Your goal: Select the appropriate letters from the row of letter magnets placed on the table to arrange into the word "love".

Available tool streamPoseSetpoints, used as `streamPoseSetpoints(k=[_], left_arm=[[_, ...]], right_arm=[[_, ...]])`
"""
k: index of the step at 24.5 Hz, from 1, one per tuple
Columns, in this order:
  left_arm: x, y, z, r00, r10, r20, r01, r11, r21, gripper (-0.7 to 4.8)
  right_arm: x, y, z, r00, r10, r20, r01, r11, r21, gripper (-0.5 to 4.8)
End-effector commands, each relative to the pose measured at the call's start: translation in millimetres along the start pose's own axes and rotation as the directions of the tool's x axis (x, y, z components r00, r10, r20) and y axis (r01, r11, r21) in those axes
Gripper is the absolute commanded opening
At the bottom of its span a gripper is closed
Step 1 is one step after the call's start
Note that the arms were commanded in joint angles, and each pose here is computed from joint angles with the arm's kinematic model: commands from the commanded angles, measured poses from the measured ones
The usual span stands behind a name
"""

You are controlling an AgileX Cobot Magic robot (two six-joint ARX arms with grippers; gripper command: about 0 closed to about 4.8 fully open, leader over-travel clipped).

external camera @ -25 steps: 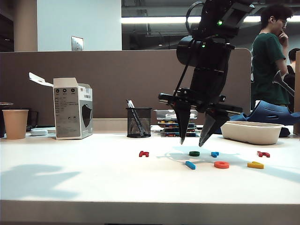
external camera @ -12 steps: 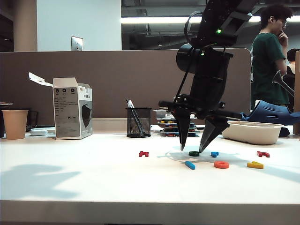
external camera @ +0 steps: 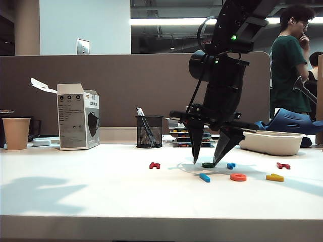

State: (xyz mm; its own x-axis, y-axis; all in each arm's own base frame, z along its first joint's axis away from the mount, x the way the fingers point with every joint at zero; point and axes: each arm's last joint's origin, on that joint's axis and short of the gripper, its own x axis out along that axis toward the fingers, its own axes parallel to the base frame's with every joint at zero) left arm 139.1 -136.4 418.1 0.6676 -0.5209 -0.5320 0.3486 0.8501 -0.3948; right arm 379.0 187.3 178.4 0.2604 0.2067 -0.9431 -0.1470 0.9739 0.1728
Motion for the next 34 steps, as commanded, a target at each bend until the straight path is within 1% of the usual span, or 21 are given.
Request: streamPoseSetpoints(k=[1,4,5,9,14,15,17,18,24,31,33,34], left_arm=[[-1.7,-0.7,1.3,1.000,-0.006,0.014,0.006,1.000,0.003,-0.05],[-1.7,-0.7,1.3,1.000,-0.006,0.014,0.006,1.000,0.003,-0.05],[-1.7,-0.7,1.3,1.000,-0.006,0.014,0.006,1.000,0.003,-0.05],[-1.7,-0.7,1.3,1.000,-0.006,0.014,0.006,1.000,0.003,-0.05],[-1.7,-0.7,1.3,1.000,-0.006,0.014,0.006,1.000,0.003,-0.05],[-1.7,-0.7,1.3,1.000,-0.006,0.014,0.006,1.000,0.003,-0.05],[-1.7,-0.7,1.3,1.000,-0.006,0.014,0.006,1.000,0.003,-0.05],[-1.7,-0.7,1.3,1.000,-0.006,0.014,0.006,1.000,0.003,-0.05],[-1.7,-0.7,1.3,1.000,-0.006,0.014,0.006,1.000,0.003,-0.05],[-1.7,-0.7,1.3,1.000,-0.006,0.014,0.006,1.000,0.003,-0.05],[-1.7,-0.7,1.3,1.000,-0.006,0.014,0.006,1.000,0.003,-0.05],[-1.7,-0.7,1.3,1.000,-0.006,0.014,0.006,1.000,0.003,-0.05]], right_arm=[[3.5,0.2,-0.8,1.000,-0.004,-0.008,0.004,1.000,0.001,2.11],[3.5,-0.1,-1.2,1.000,-0.012,-0.010,0.012,1.000,0.001,2.06],[3.5,-0.6,-1.6,1.000,-0.025,-0.011,0.025,1.000,0.002,1.97],[3.6,-1.8,-2.5,0.998,-0.056,-0.014,0.056,0.998,0.001,1.97],[6.2,-2.4,-3.1,0.998,-0.065,-0.022,0.065,0.998,0.001,1.97],[7.2,-2.6,-3.4,0.997,-0.066,-0.026,0.066,0.998,0.001,1.94],[11.1,-2.9,-4.4,0.997,-0.070,-0.038,0.070,0.998,0.001,1.68],[12.2,-2.5,-5.0,0.997,-0.071,-0.043,0.071,0.997,-0.001,1.66],[18.9,3.3,-9.9,0.994,-0.078,-0.073,0.077,0.997,-0.018,1.66],[18.9,7.2,-12.9,0.991,-0.105,-0.078,0.103,0.994,-0.033,1.65],[20.3,10.5,-14.6,0.991,-0.105,-0.083,0.102,0.994,-0.041,1.34],[21.4,11.0,-15.0,0.990,-0.110,-0.084,0.106,0.993,-0.044,1.34]])
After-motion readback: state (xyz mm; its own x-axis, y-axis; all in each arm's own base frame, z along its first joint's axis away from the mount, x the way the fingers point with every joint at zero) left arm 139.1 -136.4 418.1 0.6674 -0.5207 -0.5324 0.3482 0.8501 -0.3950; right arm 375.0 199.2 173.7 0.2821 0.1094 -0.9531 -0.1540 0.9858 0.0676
